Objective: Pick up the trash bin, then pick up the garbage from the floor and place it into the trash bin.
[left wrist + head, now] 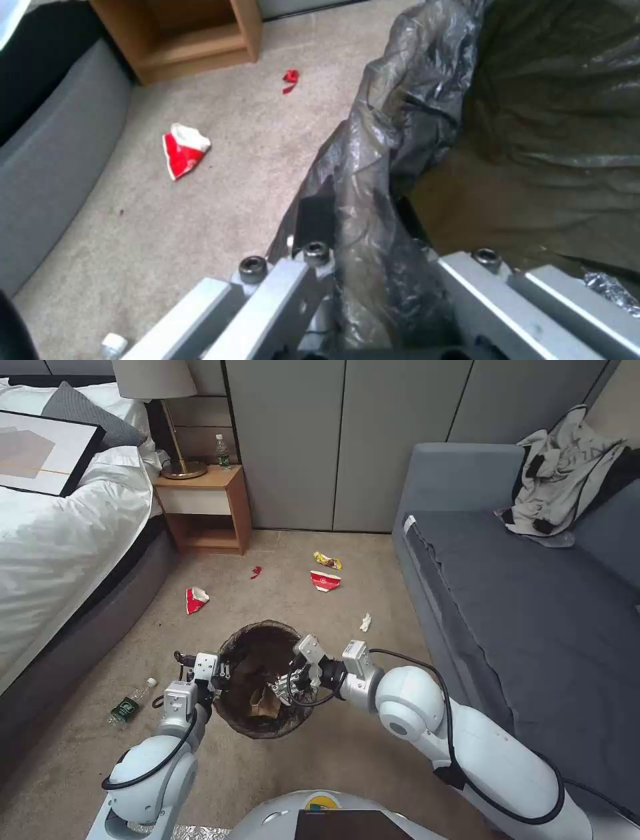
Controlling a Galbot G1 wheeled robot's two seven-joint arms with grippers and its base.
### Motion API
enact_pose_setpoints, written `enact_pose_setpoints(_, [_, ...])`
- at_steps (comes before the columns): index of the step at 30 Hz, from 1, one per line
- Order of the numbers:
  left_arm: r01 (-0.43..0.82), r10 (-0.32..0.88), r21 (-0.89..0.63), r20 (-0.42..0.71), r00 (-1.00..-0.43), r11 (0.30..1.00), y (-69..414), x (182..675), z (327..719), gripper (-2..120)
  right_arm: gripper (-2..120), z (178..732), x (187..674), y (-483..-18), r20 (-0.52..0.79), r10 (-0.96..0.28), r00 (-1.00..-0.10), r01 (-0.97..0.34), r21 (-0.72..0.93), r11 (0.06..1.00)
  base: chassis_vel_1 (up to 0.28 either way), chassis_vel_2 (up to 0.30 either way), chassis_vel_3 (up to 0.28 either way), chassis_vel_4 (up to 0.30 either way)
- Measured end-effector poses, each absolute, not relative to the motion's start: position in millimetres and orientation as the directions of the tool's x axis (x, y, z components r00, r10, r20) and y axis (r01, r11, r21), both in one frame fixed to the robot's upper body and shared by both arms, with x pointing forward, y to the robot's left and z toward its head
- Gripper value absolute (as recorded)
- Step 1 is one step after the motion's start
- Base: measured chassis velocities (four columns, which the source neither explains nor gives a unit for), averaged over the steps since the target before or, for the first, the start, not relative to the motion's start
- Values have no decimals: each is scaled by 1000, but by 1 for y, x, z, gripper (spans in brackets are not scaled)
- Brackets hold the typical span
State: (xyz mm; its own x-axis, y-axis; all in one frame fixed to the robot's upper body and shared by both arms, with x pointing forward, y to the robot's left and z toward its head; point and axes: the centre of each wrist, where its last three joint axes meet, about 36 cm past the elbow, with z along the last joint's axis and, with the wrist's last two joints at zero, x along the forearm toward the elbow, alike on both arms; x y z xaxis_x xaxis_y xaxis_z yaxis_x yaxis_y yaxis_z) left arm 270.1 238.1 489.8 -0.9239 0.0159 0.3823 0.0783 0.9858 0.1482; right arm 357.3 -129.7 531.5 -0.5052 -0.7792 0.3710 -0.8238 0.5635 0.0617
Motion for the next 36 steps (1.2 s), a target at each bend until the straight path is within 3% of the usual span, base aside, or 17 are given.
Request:
enact_pose_setpoints(10, [69,8,148,382,-924,987,240,272,489,3,100,564,359,-149,249,-786,-565,-797,80,598,0,0,0,0])
enact_pose_setpoints(19, [60,0,147,374,-927,987,241,274,488,3,100,587,363,-195,105,-701,-706,-700,46,712,0,0,0,0])
enact_pose_setpoints(26, [42,-12,142,357,-934,989,243,276,489,3,100,571,355,-218,48,-535,-844,-535,8,845,0,0,0,0])
enact_pose_setpoints(36, [34,-18,142,348,-937,989,246,275,492,3,100,545,330,-247,27,-310,-950,-310,-19,950,0,0,0,0])
